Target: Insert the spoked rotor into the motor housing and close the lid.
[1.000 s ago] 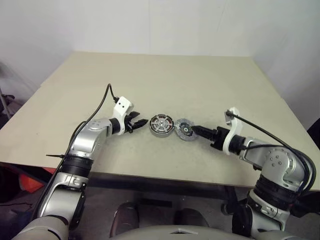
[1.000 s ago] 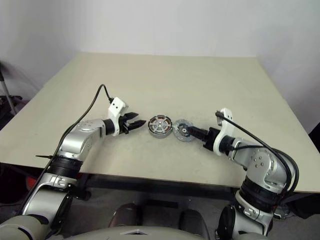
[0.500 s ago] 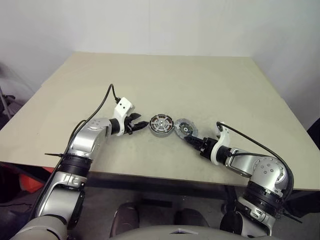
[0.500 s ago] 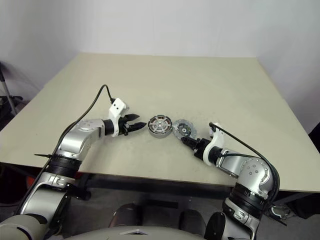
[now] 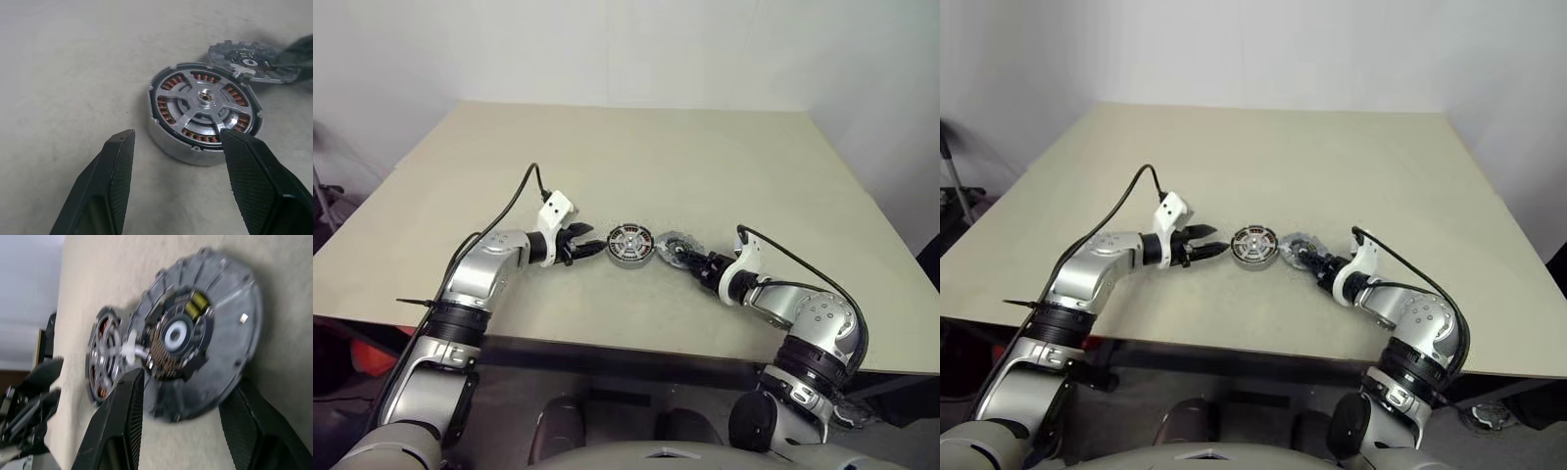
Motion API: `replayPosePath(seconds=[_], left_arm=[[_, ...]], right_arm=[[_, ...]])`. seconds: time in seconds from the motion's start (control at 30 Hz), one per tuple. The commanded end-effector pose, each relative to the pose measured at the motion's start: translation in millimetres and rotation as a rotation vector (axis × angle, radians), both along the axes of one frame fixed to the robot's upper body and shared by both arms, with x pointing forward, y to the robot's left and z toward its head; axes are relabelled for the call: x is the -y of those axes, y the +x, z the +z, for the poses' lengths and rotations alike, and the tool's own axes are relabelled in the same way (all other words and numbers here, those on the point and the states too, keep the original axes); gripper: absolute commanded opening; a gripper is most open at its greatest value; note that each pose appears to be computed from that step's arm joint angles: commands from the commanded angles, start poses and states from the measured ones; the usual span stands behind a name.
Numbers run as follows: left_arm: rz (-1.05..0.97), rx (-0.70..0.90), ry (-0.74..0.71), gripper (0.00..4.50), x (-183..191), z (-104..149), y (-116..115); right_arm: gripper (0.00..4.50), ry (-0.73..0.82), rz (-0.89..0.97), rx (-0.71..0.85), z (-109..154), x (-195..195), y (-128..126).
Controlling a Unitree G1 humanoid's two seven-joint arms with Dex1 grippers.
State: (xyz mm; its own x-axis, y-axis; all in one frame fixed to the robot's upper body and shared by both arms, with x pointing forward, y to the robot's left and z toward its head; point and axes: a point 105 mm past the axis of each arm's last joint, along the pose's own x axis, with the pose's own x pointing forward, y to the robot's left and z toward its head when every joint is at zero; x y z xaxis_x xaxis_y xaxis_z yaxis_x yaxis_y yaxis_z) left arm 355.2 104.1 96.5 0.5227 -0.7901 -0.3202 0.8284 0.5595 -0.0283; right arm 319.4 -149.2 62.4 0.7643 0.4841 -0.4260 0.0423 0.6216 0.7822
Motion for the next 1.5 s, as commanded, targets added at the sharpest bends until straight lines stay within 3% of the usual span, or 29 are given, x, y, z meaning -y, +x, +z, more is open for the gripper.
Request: replayPosePath(seconds=[0.03,0.43,0.53,0.7,0.93,1.3,1.5], left_arm=[[-0.029,0.054,0.009,2.95,3.0,13.4,0.0],[-0.016,0.048,0.032,2.95,1.5,6.9,-0.6],[-0.004,0.051,0.034,2.95,-0.8,6.8,0.7],[0.019,0.055,0.037,2.95,-5.1,7.0,4.4],[0.032,0.059,0.040,2.95,-6.2,5.5,6.8],[0.044,0.063,0.051,2.95,-6.1,0.5,7.3],[0.082,0.073,0.053,2.95,-12.2,2.3,13.6]], right_arm=[[2.26,-0.029,-0.100,0.032,7.2,17.8,14.5],[2.26,0.022,-0.067,0.083,20.8,13.7,22.8],[2.80,0.034,-0.036,0.086,25.1,8.2,20.8],[4.47,0.065,-0.004,0.077,29.9,-0.6,19.7],[4.47,0.086,0.030,0.100,42.2,-14.2,21.0],[4.47,0.122,0.125,0.242,92.6,-32.6,23.3],[4.47,0.107,0.204,0.299,111.4,-63.3,18.8]])
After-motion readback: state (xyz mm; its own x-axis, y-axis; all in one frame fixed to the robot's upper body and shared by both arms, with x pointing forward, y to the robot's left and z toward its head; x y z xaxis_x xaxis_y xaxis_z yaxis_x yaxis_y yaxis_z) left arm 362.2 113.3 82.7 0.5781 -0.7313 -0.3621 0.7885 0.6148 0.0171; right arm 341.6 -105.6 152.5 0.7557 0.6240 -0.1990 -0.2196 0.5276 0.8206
